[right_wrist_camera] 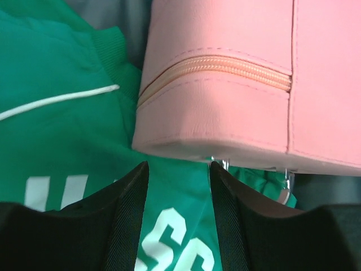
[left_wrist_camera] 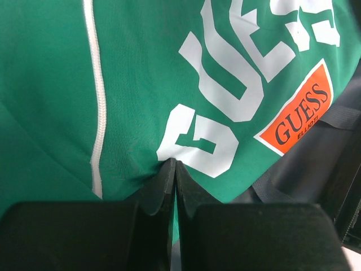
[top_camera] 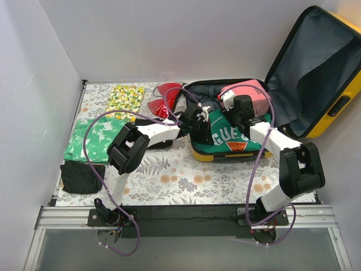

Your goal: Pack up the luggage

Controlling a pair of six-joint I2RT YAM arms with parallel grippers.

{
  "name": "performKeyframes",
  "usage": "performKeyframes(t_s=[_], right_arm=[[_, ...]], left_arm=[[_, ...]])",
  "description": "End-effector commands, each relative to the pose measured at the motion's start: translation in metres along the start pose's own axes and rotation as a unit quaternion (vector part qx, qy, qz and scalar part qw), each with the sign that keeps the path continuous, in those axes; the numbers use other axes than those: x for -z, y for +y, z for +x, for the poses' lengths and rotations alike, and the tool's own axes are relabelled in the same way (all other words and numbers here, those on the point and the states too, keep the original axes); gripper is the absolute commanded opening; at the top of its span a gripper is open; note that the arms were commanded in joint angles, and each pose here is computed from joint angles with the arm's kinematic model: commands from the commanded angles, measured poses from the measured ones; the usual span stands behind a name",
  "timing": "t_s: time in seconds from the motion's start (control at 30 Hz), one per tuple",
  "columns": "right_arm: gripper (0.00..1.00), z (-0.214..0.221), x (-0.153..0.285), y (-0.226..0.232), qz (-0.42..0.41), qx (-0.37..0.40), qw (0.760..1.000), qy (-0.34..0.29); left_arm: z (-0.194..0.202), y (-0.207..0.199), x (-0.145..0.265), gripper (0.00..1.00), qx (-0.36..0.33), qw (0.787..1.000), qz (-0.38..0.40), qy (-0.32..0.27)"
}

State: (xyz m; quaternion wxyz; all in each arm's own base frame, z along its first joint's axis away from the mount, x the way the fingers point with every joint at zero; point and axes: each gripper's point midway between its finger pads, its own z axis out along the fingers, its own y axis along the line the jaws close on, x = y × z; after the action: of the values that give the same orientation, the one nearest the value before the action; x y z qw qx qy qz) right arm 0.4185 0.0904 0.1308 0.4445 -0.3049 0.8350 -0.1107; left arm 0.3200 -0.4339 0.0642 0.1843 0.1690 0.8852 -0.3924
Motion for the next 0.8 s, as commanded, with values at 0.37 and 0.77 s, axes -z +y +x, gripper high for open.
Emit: performKeyframes(t_s=[0.37, 0.77], right_arm=[[0.56, -0.04, -0.063, -0.064, 0.112, -0.075, 0.989, -0.066], [0.57, -0.059, -0.07, -0.051, 0.082, -0.064, 0.989, -0.101]], left_arm=[[0.011, 0.032, -0.002, 0.0, 0.022, 0.999, -0.04, 0.005], [0.025, 0.048, -0.009, 0.0, 0.026, 0.997, -0.062, 0.031]])
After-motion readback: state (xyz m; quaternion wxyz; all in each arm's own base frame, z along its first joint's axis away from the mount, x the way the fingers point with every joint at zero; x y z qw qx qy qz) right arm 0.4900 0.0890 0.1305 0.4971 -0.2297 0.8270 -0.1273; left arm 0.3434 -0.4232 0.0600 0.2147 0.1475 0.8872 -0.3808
